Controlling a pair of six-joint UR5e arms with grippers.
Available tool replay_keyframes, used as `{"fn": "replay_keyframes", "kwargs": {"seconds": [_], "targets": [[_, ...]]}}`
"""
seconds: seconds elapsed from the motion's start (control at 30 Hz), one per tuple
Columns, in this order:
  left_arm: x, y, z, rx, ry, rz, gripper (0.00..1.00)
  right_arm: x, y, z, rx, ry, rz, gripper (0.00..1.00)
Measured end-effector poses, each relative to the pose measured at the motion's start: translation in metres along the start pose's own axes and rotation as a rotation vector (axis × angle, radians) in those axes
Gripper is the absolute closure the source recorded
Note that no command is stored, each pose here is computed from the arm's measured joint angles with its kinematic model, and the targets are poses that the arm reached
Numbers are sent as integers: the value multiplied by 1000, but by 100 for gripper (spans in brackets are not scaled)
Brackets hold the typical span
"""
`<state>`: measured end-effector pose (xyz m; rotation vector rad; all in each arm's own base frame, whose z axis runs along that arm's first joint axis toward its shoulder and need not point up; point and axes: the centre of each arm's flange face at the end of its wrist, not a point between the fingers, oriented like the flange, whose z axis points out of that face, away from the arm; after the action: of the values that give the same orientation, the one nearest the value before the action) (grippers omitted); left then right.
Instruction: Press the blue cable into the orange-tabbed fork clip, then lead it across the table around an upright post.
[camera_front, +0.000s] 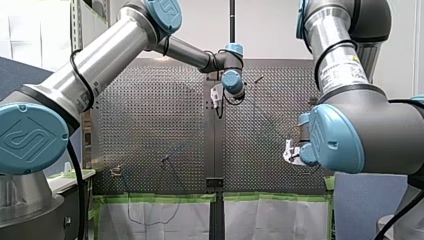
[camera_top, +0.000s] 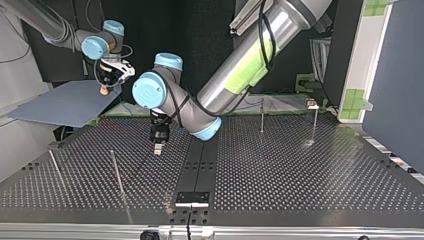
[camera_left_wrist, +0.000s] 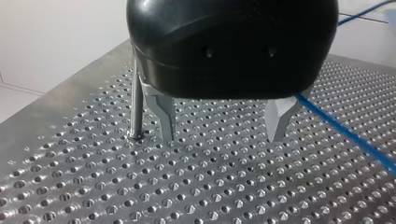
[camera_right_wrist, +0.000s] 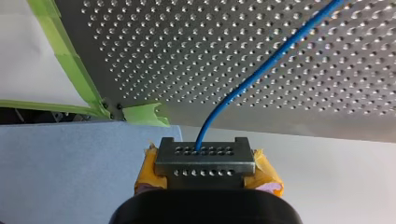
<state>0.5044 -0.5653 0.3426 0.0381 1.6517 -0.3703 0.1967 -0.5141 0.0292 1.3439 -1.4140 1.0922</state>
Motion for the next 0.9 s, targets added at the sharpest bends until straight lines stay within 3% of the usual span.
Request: {"fn": "replay_keyframes", "kwargs": {"seconds": [0.47,0.9], "targets": [[3,-1,-7,-16,36,20,6,-24,16,33,-20,66,27,100],[4,-1,-8,-15,40,22,6,-69,30,60,-40,32,22,100]]}}
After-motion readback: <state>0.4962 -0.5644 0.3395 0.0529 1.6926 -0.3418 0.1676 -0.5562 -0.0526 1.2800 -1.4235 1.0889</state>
